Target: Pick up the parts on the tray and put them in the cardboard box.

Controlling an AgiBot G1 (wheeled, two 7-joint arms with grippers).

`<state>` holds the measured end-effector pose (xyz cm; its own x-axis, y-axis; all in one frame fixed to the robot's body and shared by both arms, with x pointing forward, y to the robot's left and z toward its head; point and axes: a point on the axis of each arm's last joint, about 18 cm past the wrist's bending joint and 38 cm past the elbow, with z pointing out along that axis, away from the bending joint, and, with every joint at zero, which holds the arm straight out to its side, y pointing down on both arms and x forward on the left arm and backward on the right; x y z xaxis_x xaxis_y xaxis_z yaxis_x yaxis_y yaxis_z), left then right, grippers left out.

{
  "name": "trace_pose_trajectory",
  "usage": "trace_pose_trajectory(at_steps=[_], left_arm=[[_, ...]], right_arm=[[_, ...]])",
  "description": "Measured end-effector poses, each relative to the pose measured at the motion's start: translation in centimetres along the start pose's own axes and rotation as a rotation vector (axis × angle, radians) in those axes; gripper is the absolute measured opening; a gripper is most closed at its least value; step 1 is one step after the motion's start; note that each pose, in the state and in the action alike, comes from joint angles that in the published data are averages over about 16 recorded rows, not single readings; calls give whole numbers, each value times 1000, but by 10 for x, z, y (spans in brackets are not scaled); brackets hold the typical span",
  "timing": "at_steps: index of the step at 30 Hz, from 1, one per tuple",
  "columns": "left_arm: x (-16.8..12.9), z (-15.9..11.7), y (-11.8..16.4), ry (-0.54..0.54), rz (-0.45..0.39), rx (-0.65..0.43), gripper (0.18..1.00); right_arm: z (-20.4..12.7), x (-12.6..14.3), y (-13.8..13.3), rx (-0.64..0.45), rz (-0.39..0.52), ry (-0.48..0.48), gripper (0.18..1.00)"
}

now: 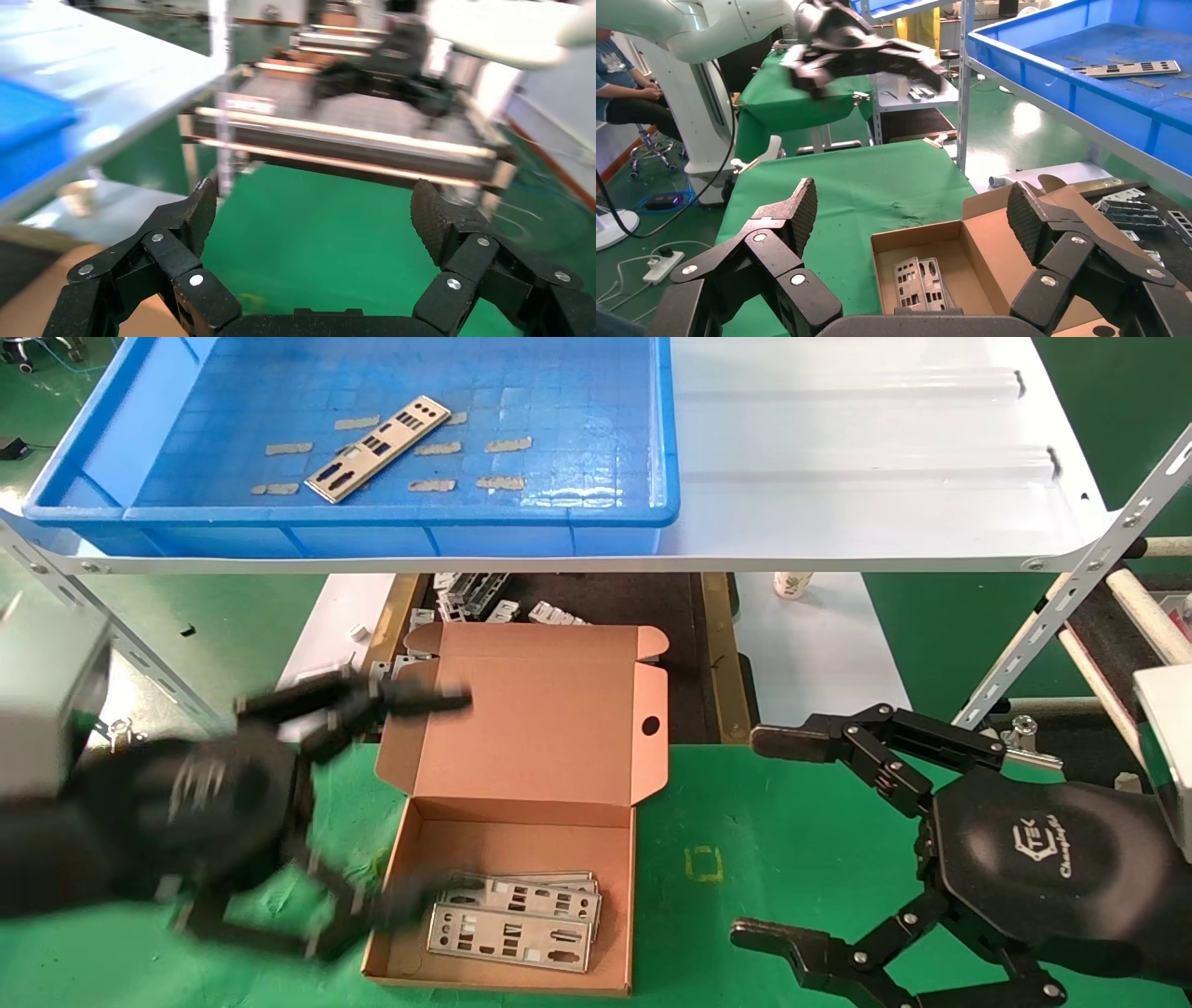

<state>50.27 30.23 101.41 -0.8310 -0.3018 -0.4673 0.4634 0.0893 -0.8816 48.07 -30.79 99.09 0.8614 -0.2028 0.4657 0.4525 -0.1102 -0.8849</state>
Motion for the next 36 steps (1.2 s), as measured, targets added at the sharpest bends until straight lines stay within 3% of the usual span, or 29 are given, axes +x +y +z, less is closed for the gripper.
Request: trace_pose_trajectory(at_steps=[10,19,26,36], left_arm=[[-100,21,-24,-313,31,12,1001],[-184,33,-49,-533,56,-62,1001],[-215,32,-55,-599,46,-144,1001],[-228,26,-46,-614,39,-245,1001]], right_arm=[[0,0,0,0,0,0,904],[0,0,0,0,0,0,741],[0,0,0,0,0,0,583],[0,0,0,0,0,0,379]])
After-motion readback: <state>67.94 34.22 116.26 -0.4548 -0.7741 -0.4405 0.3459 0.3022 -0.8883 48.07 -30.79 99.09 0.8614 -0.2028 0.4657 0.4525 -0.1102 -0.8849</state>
